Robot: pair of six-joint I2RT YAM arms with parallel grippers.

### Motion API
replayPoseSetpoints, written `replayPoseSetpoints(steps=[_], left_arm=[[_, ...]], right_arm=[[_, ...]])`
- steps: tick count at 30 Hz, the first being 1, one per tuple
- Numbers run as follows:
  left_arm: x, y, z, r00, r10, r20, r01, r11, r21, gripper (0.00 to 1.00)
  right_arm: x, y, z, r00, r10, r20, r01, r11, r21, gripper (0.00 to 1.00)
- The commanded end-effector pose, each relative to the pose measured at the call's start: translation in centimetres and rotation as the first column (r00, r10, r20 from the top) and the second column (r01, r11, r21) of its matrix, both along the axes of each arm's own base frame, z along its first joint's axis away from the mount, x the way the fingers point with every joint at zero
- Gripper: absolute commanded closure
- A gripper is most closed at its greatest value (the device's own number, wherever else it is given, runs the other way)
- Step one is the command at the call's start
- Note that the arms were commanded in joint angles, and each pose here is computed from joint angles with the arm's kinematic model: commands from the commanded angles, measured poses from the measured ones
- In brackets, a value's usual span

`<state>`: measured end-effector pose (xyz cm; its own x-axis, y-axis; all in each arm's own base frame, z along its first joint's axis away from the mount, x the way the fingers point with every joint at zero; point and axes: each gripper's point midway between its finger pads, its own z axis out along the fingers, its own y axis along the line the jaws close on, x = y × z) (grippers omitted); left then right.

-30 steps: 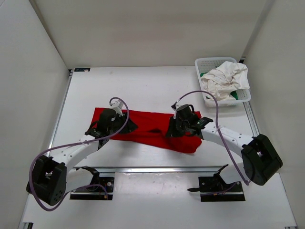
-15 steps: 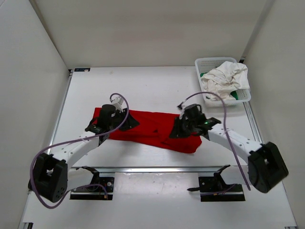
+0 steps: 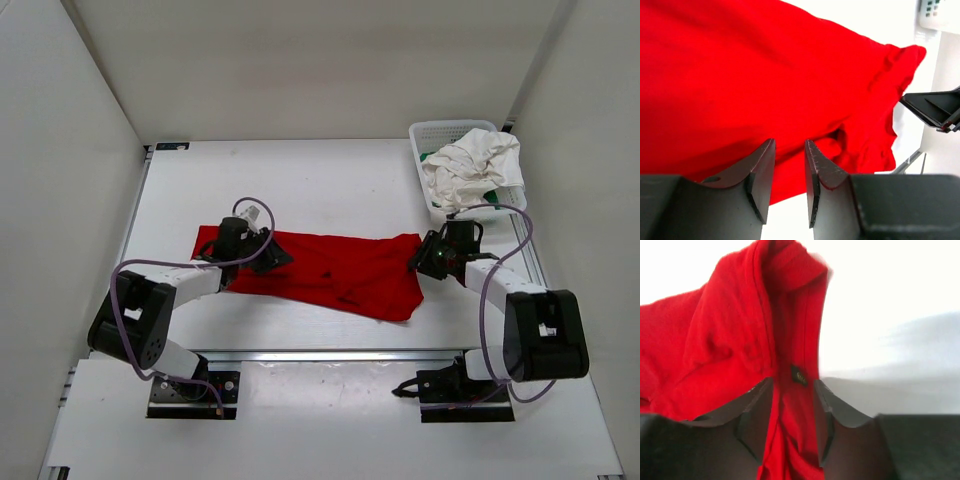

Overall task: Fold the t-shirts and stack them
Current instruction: Fold the other side of the tshirt into a rectangle

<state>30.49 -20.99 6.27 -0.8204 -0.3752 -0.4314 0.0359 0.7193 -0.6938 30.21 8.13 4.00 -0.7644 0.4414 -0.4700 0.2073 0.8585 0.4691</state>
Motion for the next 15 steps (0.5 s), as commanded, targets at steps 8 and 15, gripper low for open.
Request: replayPoseSetpoints(steps=[8,15], left_arm=[[0.4,5.8,-2.5,0.978,0.204,-0.042,-0.205,0.979,-0.014,0.60],[0.8,9.9,-3.4,0.919,0.377,-0.115,-0.386,0.919,-0.074,0.57]], right_arm=[[4.4,0.6,1.3,0.988,-0.020,0.154,0.008,0.997,0.081,0.99],[3.4,-2.5,0.4,0.988,-0.110,0.107,0.109,0.994,0.011,1.00]])
